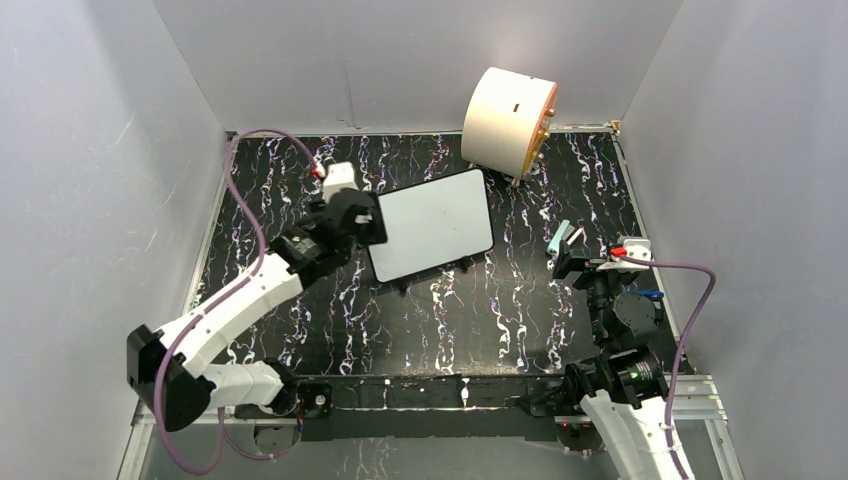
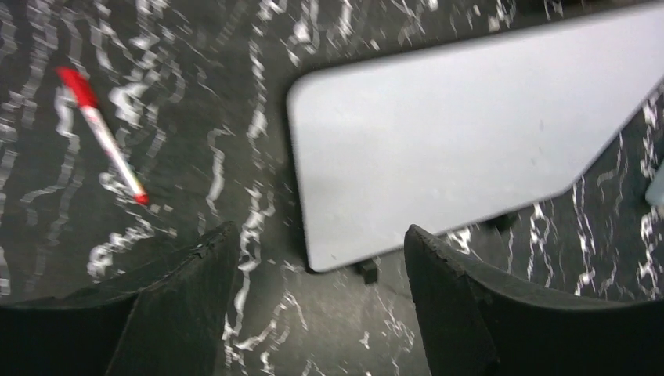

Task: Write a sentence on the whiteboard
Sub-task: Move the whiteboard to the center of the board, then open the whiteboard marker at the center of the board.

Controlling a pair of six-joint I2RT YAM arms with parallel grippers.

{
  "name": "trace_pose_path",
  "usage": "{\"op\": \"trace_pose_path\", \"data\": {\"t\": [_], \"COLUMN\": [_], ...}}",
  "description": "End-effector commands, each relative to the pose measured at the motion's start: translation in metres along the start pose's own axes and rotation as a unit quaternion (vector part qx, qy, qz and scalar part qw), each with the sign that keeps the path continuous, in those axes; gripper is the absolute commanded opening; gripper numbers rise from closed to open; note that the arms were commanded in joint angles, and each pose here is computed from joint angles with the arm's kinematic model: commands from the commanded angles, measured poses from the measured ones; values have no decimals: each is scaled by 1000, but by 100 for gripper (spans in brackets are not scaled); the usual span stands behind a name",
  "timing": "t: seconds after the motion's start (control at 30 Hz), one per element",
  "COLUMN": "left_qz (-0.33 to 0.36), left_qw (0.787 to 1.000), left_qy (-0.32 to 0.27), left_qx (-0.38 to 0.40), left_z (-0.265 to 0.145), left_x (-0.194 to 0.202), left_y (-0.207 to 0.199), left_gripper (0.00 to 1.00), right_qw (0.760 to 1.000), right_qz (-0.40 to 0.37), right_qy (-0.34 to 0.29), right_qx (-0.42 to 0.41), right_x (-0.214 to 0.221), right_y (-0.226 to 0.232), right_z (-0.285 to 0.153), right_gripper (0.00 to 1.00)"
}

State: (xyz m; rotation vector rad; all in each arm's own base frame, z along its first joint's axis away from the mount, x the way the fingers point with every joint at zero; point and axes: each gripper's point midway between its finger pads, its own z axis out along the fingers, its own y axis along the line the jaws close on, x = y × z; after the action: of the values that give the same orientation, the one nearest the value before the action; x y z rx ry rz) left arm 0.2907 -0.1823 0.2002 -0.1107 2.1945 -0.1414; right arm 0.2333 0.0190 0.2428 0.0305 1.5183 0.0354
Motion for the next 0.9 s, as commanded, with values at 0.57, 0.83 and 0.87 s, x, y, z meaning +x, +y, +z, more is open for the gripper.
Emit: {"op": "trace_pose_path", "data": {"t": [0.57,0.83,0.87], "left_qz": [-145,-115,-111], "left_qw": [977,966,964], "left_qy": [19,99,110], "left_qx": [-153,-208,-215], "left_z": [58,106,110], "left_x": [-48,-8,-3], "left_y": [173,205,207], "left_gripper": [86,80,79], "right_qw": [1000,1000,1000], "right_qz": [2,2,1], "right_qy": [-12,-12,-11], "right_qx": [8,6,7], "right_x": [-7,-7,-6], "right_y": [-2,-1,-1], "right_z": [4,4,4], "right_gripper": [99,99,99]}}
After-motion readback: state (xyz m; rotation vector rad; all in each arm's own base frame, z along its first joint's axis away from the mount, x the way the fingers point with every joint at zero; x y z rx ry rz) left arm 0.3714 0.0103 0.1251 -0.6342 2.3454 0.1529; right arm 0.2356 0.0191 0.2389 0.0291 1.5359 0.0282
